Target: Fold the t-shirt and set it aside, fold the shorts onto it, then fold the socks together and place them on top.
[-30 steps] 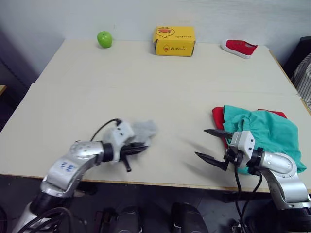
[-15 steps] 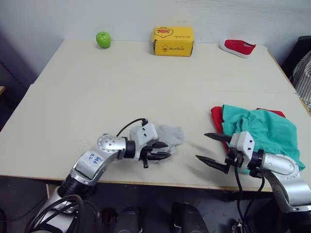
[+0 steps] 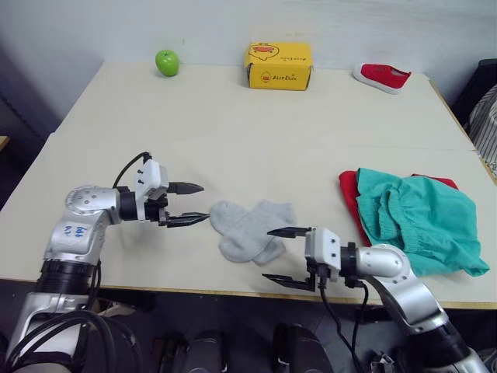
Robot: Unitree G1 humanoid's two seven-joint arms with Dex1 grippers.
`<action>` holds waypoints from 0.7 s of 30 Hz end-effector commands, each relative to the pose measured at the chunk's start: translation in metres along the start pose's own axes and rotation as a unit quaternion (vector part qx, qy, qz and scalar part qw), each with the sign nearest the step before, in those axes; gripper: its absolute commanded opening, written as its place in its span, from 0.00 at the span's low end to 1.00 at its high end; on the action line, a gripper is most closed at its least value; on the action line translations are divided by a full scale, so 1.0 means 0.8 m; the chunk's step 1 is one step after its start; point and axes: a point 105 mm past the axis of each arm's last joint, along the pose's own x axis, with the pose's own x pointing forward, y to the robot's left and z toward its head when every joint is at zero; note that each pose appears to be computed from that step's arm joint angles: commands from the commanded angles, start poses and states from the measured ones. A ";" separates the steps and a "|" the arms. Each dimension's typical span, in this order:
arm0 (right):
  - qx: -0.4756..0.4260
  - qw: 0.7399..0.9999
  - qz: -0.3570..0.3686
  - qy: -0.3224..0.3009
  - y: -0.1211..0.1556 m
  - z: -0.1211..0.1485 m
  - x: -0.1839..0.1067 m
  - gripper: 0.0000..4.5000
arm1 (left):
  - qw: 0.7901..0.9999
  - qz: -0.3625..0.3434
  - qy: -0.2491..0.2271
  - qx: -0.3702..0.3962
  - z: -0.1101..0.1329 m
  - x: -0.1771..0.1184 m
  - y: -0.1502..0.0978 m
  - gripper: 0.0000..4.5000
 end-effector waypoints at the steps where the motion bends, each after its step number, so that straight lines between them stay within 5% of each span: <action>1: -0.034 0.999 0.013 0.014 -0.006 -0.010 0.008 0.96 | 0.998 -0.017 0.044 0.029 -0.019 0.013 0.007 0.80; 7: -0.056 0.997 0.034 0.029 -0.002 -0.022 0.006 0.54 | 0.995 -0.040 0.084 0.019 -0.050 0.036 0.010 0.81; 14: -0.074 0.997 0.012 0.032 -0.020 -0.025 -0.004 0.00 | 0.997 -0.040 0.069 0.003 -0.061 0.043 -0.001 0.37; 19: -0.106 0.993 0.031 0.033 -0.043 -0.026 -0.004 0.00 | 0.998 -0.020 0.058 0.002 -0.064 0.026 -0.020 0.03; 21: -0.118 0.991 0.044 0.032 -0.054 -0.026 -0.003 0.00 | 0.998 0.009 0.054 0.001 -0.063 0.015 -0.026 0.01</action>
